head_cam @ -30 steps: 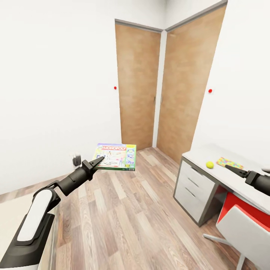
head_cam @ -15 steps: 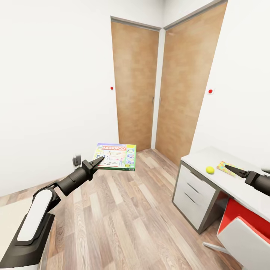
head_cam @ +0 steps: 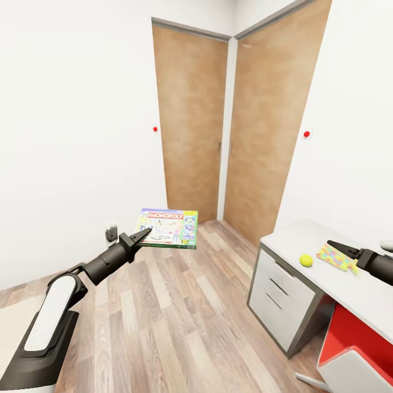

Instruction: Put all the toys in the child's room - the three board games (two on the bed and one on the table), the two jigsaw puzzles on the table, and the tennis ball on the table - inside the toy box on the table in the child's room.

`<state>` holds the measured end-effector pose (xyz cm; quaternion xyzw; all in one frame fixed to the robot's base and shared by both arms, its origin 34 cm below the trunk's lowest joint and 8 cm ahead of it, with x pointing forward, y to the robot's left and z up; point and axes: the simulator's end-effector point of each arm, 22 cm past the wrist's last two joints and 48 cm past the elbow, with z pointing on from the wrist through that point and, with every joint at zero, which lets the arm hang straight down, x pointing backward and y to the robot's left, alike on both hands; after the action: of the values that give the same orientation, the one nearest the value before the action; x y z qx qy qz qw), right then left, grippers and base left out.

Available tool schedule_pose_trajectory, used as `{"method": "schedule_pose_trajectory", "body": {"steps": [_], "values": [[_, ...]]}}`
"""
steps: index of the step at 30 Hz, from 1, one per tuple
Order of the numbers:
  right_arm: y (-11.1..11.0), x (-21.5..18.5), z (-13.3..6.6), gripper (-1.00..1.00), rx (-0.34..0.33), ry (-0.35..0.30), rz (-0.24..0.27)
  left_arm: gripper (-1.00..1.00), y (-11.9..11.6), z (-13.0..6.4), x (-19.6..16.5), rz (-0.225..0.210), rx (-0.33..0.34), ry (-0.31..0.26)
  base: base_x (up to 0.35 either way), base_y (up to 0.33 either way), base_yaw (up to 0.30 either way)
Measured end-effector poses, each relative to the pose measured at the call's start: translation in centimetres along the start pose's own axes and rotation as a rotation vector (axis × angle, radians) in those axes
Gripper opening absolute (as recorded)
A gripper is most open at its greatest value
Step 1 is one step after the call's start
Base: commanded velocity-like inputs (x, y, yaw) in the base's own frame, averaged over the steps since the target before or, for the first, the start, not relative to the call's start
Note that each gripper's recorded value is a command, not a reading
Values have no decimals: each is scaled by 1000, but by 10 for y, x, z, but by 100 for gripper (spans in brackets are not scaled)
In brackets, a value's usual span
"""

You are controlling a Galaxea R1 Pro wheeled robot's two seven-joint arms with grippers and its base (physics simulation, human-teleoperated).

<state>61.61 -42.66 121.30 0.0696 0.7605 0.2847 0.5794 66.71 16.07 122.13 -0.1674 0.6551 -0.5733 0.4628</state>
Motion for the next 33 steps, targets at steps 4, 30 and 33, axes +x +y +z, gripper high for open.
{"method": "schedule_pose_trajectory", "body": {"steps": [4, 30, 33], "values": [[0, 0, 0, 100, 0, 0, 0, -100, -1, 0, 0, 0, 5, 0, 318, -56, 0], [0, 0, 0, 100, 0, 1, 0, -100, -10, -2, -2, 1, 49, 1, 233, 26, 0], [0, 0, 0, 100, 0, 1, 0, -100, -10, -2, -2, 1, 49, 1, 29, 10, 0]]}}
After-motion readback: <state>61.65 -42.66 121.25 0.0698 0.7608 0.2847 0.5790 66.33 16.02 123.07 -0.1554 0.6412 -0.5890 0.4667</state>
